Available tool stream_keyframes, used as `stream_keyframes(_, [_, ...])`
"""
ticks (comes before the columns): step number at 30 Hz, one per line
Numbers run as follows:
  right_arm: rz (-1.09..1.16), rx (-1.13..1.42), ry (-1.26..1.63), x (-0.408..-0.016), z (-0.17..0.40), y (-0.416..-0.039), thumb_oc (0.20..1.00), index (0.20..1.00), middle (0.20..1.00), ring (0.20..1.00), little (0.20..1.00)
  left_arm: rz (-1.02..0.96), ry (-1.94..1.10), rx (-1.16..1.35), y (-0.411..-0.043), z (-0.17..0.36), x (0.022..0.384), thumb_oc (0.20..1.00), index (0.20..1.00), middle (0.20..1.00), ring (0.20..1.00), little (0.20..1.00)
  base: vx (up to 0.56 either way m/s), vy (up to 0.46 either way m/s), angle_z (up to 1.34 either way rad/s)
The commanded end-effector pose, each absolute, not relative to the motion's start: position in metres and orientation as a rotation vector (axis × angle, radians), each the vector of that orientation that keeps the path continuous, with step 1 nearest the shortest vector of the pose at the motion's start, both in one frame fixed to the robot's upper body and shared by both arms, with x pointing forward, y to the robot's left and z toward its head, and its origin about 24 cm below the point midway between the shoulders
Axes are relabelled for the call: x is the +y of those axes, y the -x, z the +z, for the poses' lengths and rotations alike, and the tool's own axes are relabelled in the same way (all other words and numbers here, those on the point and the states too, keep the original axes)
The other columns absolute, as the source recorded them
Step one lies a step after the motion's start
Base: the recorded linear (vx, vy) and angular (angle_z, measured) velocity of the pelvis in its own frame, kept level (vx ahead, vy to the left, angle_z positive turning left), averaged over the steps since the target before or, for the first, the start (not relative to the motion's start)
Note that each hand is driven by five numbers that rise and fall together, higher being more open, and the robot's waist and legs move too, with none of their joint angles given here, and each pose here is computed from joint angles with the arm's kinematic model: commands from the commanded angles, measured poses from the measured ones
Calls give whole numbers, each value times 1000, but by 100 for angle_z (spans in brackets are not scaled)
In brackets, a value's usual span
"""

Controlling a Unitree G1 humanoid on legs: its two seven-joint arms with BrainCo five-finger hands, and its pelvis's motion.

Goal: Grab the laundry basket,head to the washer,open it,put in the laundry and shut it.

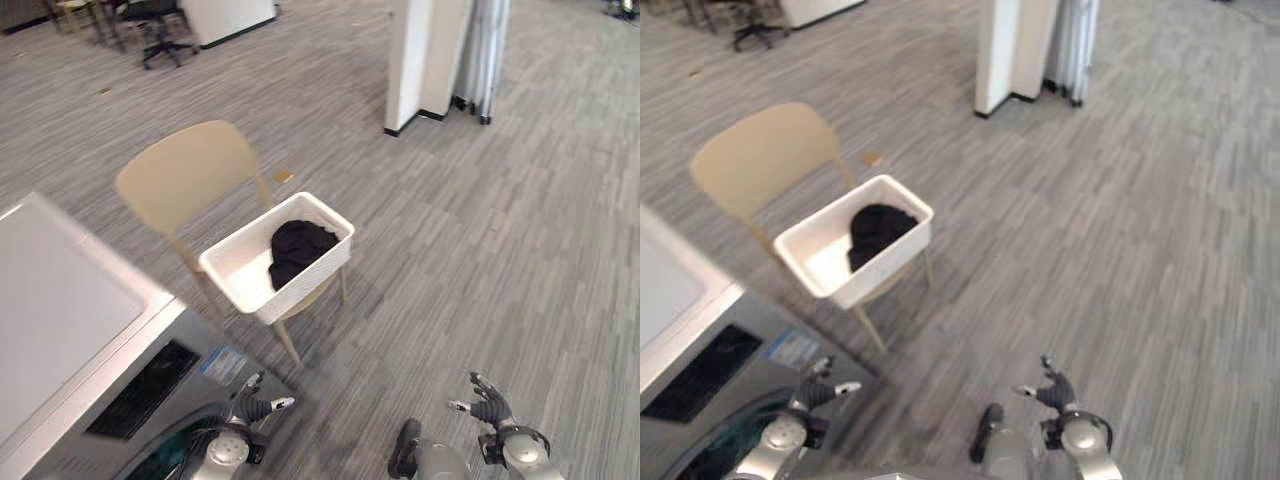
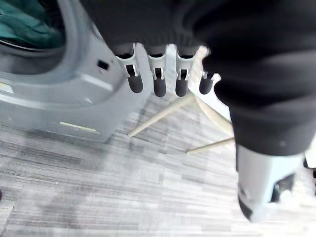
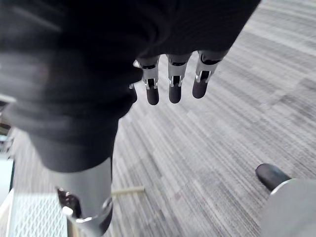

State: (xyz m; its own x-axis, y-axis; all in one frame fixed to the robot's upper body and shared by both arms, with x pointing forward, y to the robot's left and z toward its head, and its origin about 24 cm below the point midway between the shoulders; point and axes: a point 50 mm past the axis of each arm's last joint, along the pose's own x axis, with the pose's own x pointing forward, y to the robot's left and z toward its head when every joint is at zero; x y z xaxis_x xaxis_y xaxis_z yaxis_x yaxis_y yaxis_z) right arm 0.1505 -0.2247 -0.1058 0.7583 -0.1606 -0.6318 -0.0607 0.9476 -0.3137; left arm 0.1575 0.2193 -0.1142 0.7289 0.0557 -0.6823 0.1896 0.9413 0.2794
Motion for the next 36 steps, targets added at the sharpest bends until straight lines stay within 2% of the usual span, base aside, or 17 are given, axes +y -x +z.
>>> stream_keyframes(1, [-49, 543, 433, -240, -75, -187, 1000, 1000, 1000, 1000, 1000, -129, -344, 555, -198, -88, 199, 1000, 1000, 1000, 1000, 1000, 118, -80, -96])
stream_keyframes(12, [-46, 548, 448, -240, -77, -191, 1000, 1000, 1000, 1000, 1000, -151, -350, 583, -191, -94, 194, 1000, 1000, 1000, 1000, 1000, 222, 2, -41])
stream_keyframes(21, [21, 548, 444, -223, -80, -194, 1000, 1000, 1000, 1000, 1000, -63, -355, 627, -179, -96, 219, 1000, 1000, 1000, 1000, 1000, 269, 99, 2])
stream_keyframes(26, [52, 492, 421, -209, -73, -206, 1000, 1000, 1000, 1000, 1000, 19, -366, 647, -173, -94, 242, 1000, 1000, 1000, 1000, 1000, 206, 144, 52])
stream_keyframes(36, [9, 407, 418, -215, -55, -221, 1000, 1000, 1000, 1000, 1000, 30, -326, 582, -186, -86, 232, 1000, 1000, 1000, 1000, 1000, 93, -4, 114])
